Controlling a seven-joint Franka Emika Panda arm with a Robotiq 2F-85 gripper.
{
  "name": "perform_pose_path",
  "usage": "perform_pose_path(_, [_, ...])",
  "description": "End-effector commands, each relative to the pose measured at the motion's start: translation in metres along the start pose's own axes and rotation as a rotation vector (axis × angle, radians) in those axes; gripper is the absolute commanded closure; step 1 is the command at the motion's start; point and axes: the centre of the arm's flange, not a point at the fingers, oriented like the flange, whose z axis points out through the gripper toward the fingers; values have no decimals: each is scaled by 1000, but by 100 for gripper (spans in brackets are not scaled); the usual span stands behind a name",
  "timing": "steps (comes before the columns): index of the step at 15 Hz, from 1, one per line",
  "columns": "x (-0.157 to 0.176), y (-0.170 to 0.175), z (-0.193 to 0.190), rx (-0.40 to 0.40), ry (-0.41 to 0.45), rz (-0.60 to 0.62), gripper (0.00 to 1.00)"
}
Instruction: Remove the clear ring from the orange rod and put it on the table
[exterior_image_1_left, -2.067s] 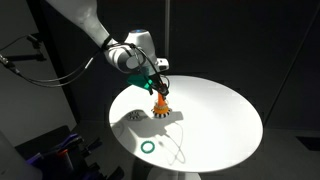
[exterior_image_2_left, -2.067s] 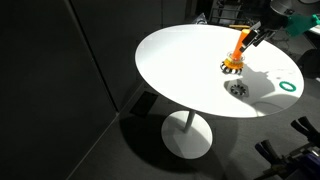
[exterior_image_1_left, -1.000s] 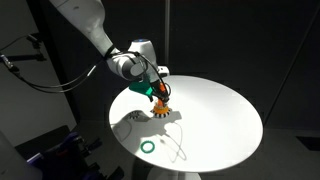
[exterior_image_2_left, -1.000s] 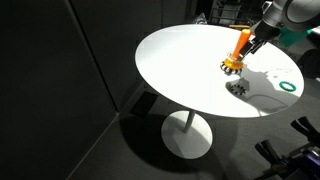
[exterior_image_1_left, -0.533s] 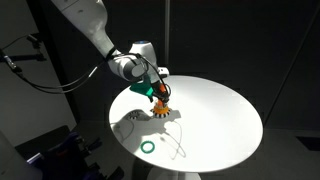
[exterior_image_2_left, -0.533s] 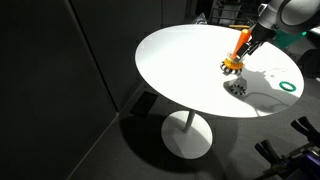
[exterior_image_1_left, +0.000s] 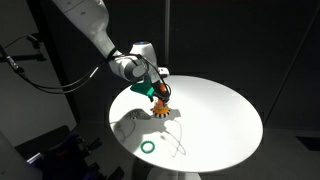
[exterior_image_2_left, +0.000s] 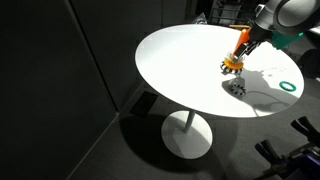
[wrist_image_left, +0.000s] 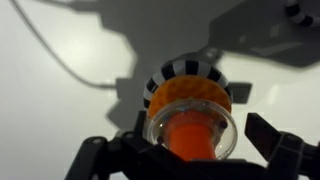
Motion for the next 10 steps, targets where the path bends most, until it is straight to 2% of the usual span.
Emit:
perform_pose_path(1, [11,-1,4,-21,28,5,0])
perform_pose_path(10, [13,-1,10,-17,54,-6,0])
